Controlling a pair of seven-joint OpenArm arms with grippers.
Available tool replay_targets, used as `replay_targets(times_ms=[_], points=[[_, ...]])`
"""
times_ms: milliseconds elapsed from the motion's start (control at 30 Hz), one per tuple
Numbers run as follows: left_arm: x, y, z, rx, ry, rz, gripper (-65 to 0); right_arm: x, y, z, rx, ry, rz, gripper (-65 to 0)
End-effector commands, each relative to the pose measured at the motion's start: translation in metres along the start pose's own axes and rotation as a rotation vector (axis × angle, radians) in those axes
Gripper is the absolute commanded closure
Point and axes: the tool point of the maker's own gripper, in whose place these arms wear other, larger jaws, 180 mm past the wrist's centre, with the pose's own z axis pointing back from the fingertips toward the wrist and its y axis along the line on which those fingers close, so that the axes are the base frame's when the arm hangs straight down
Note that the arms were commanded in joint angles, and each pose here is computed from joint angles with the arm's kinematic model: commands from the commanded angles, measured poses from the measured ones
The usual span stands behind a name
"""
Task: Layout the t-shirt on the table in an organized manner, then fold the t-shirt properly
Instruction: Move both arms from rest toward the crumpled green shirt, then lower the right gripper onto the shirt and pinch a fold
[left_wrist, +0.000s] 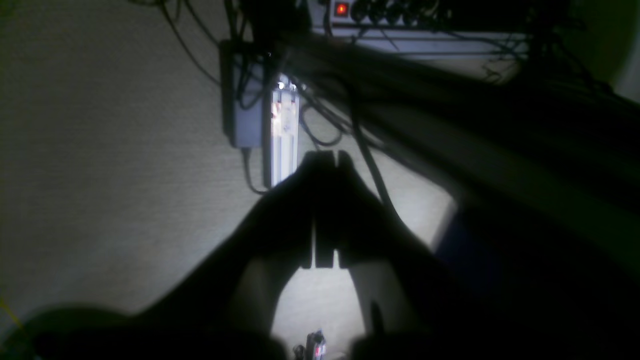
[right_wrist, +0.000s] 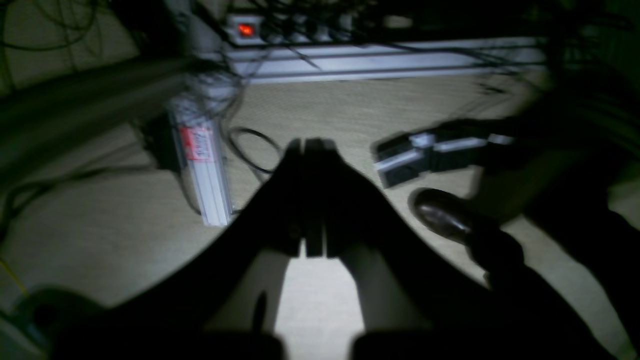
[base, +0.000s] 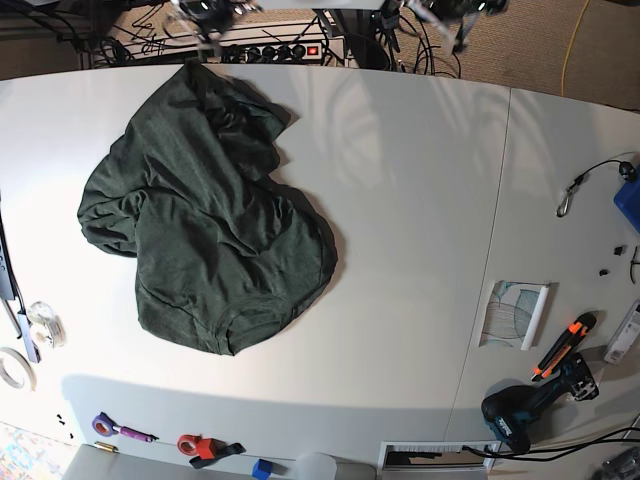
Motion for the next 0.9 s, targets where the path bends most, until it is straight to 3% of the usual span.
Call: replay_targets(times_ms=[0, 133, 267, 433, 567, 733, 867], points=[[0.006, -0.001, 0.011, -0.022, -0.042, -0.013, 0.0, 0.007, -0.011, 0.007, -0.010, -0.042, 0.009, 0.0], [-0.001, -0.004, 0.054, -0.065, -0.078, -0.098, 0.0, -0.002, -0.040, 0.043, -0.030, -0.093, 0.035, 0.0], [0.005, -0.008, 0.102, -0.067, -0.119, -0.219, 0.0, 0.004, -0.053, 0.084, -0.025, -0.152, 0.144, 0.0], [0.029, -0.014, 0.165, -0.048, -0.185, -0.374, 0.0, 0.014, -0.046, 0.134, 0.020, -0.202, 0.273, 0.0], [0.059, -0.025, 0.210, -0.050, -0.250, -0.510, 0.0, 0.031, -0.031, 0.167, 0.046, -0.269, 0.318, 0.0], [0.106, -0.043, 0.252, -0.072, -0.416, -0.538, 0.0, 0.076, -0.020, 0.203, 0.047, -0.409, 0.334, 0.0], [0.135, -0.048, 0.263, -0.077, -0.514, -0.535, 0.0, 0.123, -0.016, 0.228, 0.027, -0.555, 0.359, 0.0]])
